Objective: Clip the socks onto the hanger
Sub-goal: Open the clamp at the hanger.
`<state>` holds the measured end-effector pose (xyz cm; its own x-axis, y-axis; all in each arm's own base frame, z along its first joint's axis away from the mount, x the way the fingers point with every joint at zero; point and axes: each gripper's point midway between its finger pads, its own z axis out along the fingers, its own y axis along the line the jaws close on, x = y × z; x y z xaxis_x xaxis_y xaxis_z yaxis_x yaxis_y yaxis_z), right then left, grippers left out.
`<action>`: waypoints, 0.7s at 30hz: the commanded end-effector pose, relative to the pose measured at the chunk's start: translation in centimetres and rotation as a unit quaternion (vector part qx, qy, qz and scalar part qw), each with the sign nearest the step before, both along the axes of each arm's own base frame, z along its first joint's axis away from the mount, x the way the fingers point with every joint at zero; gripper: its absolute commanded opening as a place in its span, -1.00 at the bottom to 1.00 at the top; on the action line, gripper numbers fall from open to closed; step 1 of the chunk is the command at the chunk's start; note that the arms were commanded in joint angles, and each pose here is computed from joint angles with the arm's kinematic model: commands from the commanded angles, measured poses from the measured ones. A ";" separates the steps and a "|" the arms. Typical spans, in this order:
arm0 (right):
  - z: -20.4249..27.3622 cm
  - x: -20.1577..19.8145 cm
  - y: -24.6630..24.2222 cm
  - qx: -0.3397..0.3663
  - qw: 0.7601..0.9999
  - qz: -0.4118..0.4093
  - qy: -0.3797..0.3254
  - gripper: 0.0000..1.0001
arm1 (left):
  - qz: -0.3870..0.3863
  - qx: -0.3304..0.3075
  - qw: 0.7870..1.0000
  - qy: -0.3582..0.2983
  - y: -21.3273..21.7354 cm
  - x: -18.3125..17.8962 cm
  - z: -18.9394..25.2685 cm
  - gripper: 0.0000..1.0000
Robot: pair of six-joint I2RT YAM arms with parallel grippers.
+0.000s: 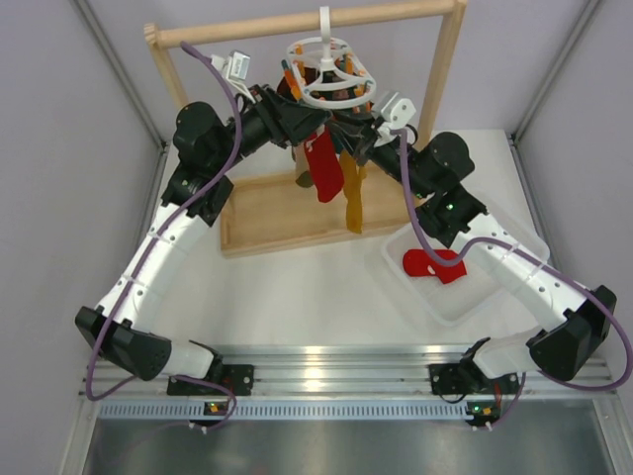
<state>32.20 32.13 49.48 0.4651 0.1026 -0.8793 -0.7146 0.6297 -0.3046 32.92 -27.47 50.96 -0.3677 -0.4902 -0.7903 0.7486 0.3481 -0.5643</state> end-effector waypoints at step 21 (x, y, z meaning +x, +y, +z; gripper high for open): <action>2.3 -3.0 0.7 0.012 0.999 0.032 -0.022 -1.00 | 0.045 -0.048 0.997 -0.040 0.2 1.1 2.2 -0.48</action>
